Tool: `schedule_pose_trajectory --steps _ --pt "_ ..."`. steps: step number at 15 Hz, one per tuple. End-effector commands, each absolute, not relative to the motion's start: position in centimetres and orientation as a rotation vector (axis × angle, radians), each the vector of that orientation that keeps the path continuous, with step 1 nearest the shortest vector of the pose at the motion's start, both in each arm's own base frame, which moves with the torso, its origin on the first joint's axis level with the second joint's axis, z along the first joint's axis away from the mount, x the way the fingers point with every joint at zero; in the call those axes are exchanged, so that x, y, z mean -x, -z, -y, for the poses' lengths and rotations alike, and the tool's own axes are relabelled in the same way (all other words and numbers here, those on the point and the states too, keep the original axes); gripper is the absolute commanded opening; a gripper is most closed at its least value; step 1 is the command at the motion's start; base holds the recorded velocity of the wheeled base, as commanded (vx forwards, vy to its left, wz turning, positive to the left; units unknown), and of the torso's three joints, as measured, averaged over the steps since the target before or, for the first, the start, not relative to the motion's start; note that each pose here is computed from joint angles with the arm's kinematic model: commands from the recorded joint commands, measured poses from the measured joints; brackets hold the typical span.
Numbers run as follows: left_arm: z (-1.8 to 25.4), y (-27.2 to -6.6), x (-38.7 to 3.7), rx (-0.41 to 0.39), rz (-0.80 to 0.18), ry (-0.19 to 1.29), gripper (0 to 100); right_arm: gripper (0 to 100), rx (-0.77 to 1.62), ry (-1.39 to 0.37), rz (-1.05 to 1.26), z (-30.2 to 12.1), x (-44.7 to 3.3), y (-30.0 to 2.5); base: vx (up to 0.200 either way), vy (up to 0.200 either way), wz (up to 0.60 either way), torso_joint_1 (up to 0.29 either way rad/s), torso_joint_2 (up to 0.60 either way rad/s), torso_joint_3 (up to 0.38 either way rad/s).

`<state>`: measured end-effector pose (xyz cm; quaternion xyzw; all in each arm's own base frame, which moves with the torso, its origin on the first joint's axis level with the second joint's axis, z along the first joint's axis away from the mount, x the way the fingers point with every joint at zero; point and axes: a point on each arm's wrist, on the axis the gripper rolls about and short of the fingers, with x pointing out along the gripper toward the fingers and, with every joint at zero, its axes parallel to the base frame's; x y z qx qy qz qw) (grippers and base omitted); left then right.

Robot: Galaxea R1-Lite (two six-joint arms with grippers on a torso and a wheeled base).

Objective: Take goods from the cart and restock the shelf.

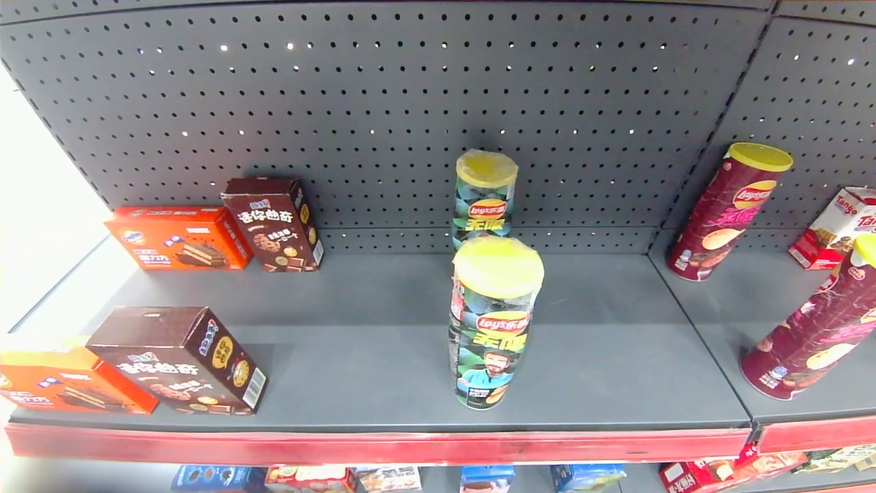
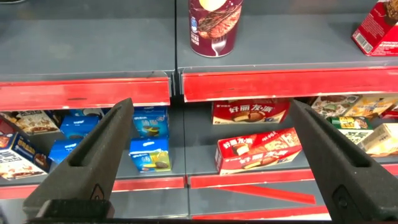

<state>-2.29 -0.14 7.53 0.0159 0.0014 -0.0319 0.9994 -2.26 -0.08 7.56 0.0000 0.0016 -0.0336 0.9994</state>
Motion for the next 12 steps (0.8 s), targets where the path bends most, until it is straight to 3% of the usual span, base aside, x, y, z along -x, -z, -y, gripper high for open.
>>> schedule_pose_trajectory --steps 1,12 --pt "0.14 -7.5 2.28 -0.034 -0.004 0.064 100 100 0.0 0.067 -0.005 0.08 2.25 -7.56 0.0 0.0 0.0 0.0 0.0 0.0" --pt "0.14 -7.5 2.28 -0.032 -0.004 0.061 100 100 0.002 0.063 -0.006 0.07 2.25 -7.54 0.0 0.0 0.0 0.0 0.0 0.0"
